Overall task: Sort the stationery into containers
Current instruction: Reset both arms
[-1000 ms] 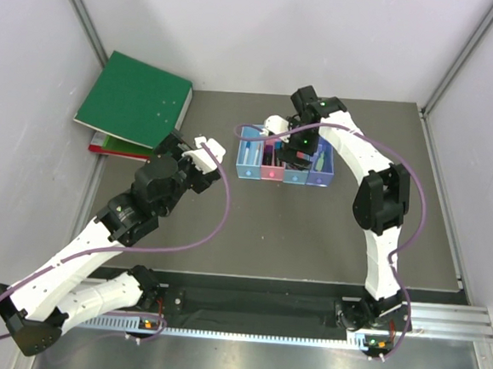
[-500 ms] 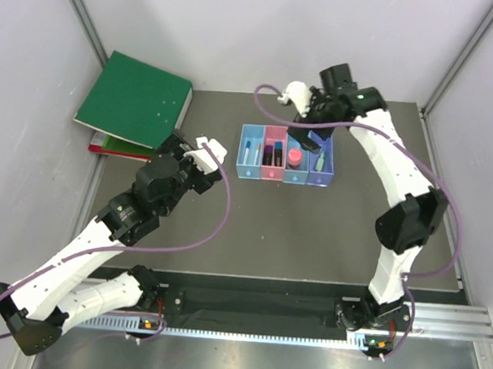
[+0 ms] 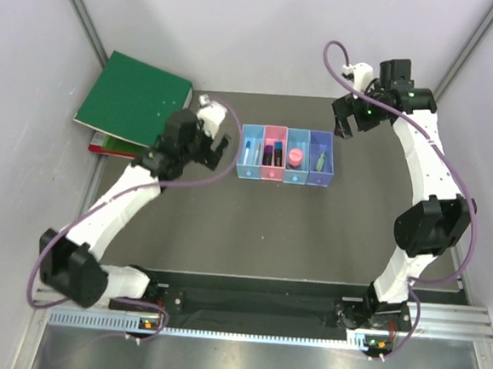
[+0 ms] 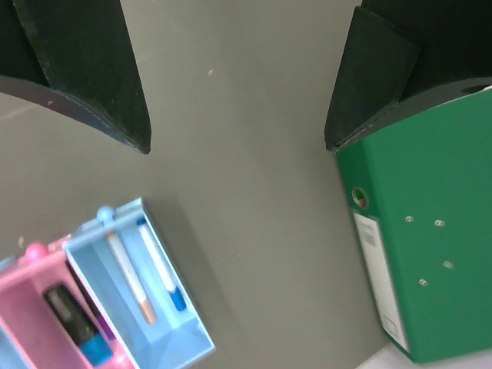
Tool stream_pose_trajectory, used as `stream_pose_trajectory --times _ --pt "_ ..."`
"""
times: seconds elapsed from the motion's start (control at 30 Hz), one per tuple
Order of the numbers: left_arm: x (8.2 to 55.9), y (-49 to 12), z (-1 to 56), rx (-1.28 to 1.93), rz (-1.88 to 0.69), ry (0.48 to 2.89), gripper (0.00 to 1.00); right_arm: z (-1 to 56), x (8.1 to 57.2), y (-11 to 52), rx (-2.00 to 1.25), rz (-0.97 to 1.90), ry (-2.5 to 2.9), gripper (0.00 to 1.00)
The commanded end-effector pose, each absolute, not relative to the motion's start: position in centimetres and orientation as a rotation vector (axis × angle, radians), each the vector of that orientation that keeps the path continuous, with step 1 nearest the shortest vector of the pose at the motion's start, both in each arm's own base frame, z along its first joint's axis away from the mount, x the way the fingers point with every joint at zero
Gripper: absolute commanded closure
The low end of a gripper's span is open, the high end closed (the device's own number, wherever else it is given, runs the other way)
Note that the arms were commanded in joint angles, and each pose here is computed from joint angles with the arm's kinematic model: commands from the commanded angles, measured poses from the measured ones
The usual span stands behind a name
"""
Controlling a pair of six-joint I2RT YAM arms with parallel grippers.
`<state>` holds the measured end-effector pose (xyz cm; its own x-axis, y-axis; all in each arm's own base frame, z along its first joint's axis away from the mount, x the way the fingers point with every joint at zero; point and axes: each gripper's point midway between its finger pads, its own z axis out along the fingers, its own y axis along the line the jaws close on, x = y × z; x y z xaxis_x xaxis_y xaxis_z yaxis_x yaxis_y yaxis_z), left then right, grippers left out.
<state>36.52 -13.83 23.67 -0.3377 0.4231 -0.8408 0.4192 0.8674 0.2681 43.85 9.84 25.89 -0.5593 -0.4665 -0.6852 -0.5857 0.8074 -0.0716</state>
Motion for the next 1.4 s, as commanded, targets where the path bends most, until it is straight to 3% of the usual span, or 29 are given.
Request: stream_pose_trajectory --times 0.0,0.2,0.67,1.37 --pt "39.9 -13.0 26.5 0.43 -0.27 2.024 0.01 29.7 42.5 9.5 -0.654 0.307 2.2 0.0" --pt "41.7 -10.5 28.0 0.446 -0.282 2.021 0.01 30.7 40.4 6.4 -0.581 0.259 2.263 0.0" --pt "36.9 -6.2 31.7 0.404 -0.317 2.066 0.01 34.7 35.5 0.3 -0.458 0.121 2.179 0.0" --pt "33.1 -5.3 32.7 0.411 -0.246 2.066 0.01 36.8 32.9 1.2 -0.454 0.182 2.083 0.0"
